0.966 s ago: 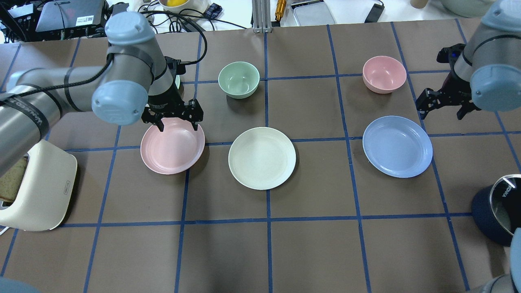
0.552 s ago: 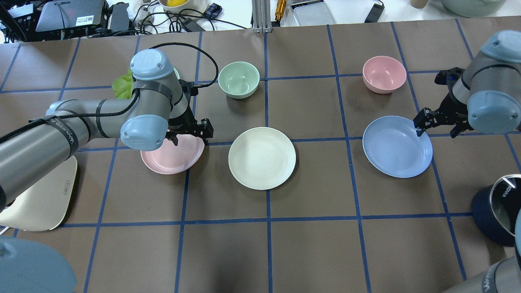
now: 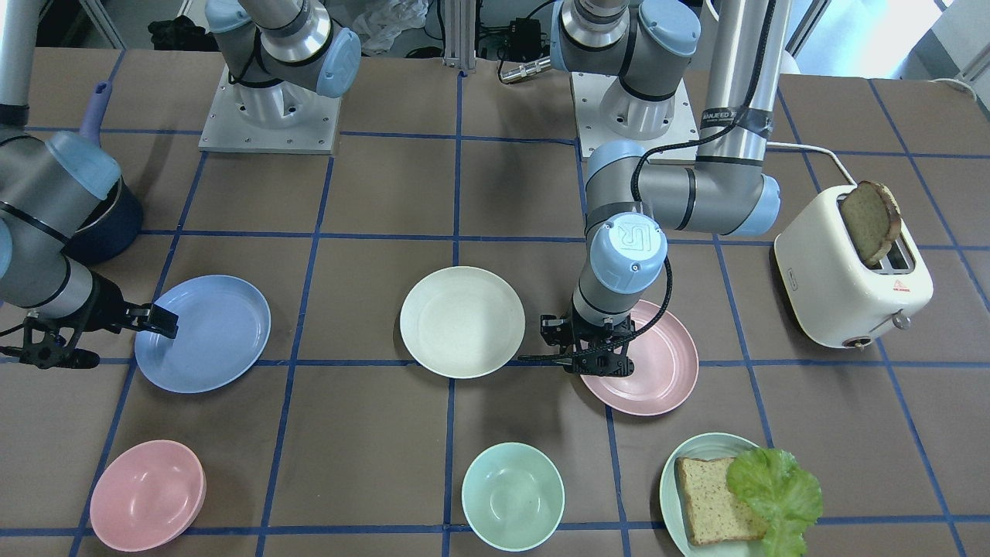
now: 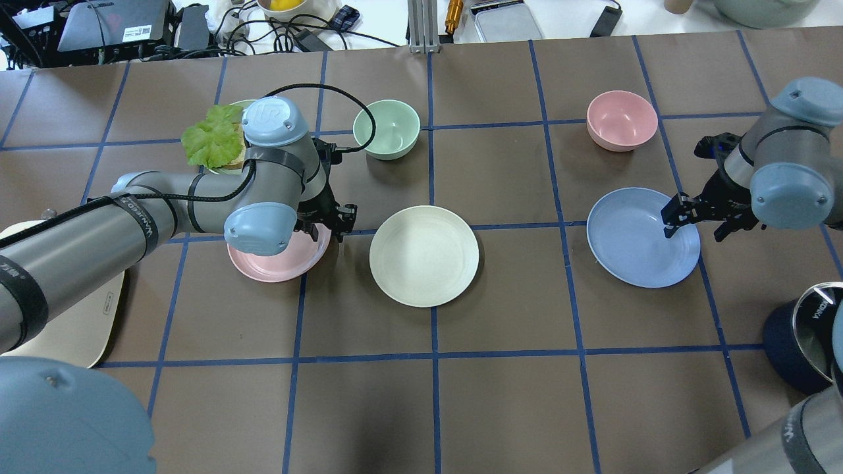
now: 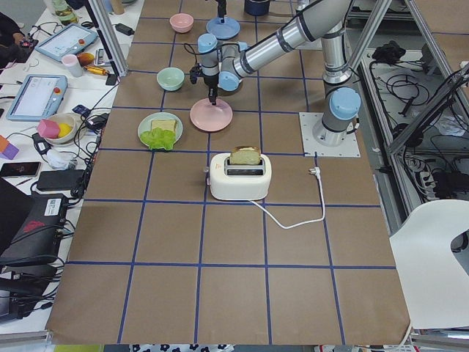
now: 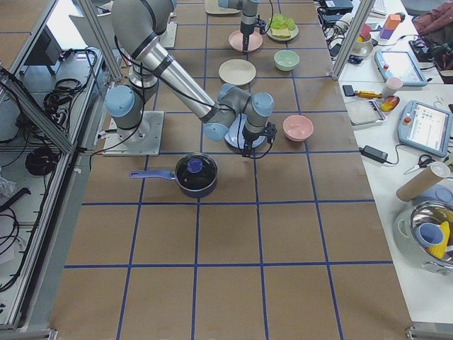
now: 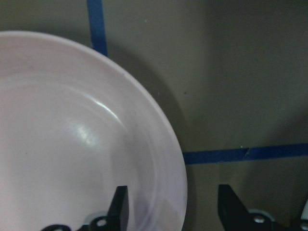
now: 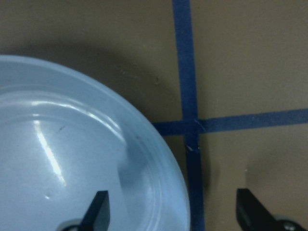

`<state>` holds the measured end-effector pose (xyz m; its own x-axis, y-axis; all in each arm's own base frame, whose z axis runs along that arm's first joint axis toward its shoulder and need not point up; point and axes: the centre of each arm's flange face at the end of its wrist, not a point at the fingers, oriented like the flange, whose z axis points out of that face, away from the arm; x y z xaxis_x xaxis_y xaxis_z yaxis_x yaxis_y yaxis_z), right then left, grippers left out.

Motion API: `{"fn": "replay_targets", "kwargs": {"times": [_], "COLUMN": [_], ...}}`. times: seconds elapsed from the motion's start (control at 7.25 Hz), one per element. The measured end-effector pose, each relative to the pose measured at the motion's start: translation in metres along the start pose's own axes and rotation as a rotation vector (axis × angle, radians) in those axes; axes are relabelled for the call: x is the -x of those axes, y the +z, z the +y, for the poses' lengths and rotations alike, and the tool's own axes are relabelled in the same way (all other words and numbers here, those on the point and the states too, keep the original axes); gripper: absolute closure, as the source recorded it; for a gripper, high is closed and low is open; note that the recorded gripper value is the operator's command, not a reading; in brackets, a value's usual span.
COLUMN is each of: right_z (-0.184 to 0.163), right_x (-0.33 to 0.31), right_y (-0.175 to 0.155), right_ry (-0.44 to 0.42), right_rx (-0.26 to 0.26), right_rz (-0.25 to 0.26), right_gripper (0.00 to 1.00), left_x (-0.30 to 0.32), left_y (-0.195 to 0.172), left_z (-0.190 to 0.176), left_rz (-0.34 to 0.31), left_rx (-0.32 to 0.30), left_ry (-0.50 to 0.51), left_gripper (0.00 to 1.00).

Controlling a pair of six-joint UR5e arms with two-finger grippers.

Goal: Stack three plates with pink and blue
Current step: 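Lift the pink plate with the left gripper and carry it onto the cream plate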

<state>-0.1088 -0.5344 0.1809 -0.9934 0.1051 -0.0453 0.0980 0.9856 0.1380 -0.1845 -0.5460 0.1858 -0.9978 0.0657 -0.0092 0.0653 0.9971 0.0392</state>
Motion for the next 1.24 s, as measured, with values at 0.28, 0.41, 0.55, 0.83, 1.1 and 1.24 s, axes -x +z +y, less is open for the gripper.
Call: {"fn": "replay_targets", "kwargs": {"times": [0.28,0.41,0.55,0.83,1.1,1.24], "right_z": [0.005,0.006,0.006,0.006,0.008,0.008], "right_x": [0.002,0.002,0.002,0.002,0.004,0.005], "right_y": [0.005,0.003,0.0,-0.017,-0.041,-0.049], "right_ry": [0.002,0.002,0.0,-0.01,-0.021,-0.025], "right_rx": [0.014,0.01,0.005,-0.027,-0.07,-0.085], "right_rz": [-0.009,-0.009,-0.008,0.005,0.022,0.029], "right_gripper": [1.0,1.0,1.0,1.0,1.0,1.0], "left_x": [-0.001,-0.001,-0.002,-0.028,-0.102,-0.14], "left_y": [-0.002,-0.005,-0.013,-0.045,-0.096,-0.121], "left_z": [-0.002,-0.003,-0.002,0.004,0.008,0.006], "left_rz": [-0.001,-0.003,-0.011,-0.031,-0.059,-0.073], "left_rx": [-0.025,-0.035,-0.049,-0.095,-0.095,-0.066], "left_ry": [0.005,0.007,0.009,0.027,0.025,0.008], "left_gripper": [1.0,1.0,1.0,1.0,1.0,1.0]}}
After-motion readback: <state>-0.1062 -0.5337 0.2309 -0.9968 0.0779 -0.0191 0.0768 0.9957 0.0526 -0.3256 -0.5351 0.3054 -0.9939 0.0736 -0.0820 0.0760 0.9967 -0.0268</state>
